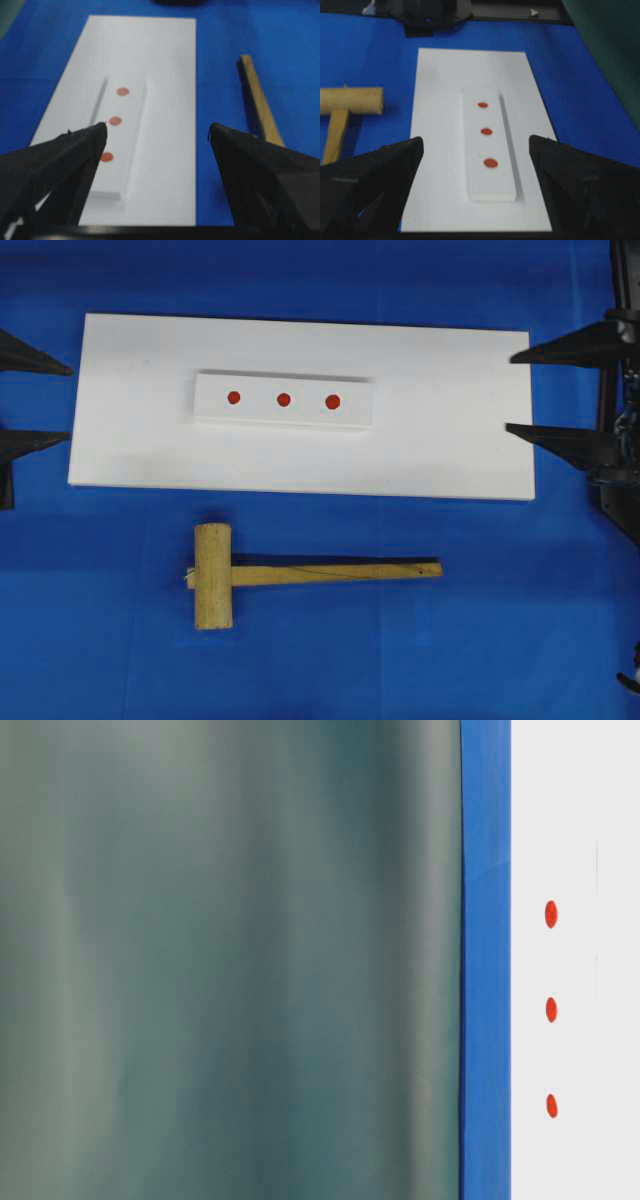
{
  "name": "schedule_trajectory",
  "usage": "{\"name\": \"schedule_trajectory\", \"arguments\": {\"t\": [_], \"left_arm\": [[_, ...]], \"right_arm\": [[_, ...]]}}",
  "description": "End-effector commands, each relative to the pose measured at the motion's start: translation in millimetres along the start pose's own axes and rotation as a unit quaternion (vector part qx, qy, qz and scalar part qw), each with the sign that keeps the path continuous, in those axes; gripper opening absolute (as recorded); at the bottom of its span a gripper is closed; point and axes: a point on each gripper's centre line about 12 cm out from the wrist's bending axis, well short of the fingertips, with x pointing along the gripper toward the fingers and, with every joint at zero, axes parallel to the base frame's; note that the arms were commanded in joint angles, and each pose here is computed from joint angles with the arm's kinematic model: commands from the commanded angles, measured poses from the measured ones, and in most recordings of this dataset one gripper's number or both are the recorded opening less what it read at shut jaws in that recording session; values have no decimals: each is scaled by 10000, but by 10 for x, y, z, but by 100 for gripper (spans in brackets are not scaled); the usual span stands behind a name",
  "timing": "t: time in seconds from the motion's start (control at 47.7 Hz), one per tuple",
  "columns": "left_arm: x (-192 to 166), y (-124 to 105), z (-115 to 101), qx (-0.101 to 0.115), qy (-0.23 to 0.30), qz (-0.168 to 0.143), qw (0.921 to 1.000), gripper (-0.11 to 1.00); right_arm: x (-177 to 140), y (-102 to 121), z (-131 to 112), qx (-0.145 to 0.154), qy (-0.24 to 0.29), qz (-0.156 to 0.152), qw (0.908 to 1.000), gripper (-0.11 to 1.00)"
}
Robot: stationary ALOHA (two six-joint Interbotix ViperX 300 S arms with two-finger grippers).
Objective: Hit the mark with a hammer.
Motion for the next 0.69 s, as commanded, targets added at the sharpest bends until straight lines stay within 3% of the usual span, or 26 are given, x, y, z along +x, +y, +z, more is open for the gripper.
{"name": "schedule_trajectory", "arguments": {"t": [0.0, 0.252, 0.671], "left_arm": [[-40, -28, 19, 49, -33, -88, 9999, 80], [-88, -72, -210, 270, 58, -227, 9994, 80], [-137, -72, -339, 277, 4, -225, 9994, 80]], "right_arm": [[-55, -12, -52, 1, -50, 12, 10000, 80], [-150, 25, -249, 29, 10, 290, 9996, 76], [-153, -21, -375, 87, 140, 130, 9998, 76]]}}
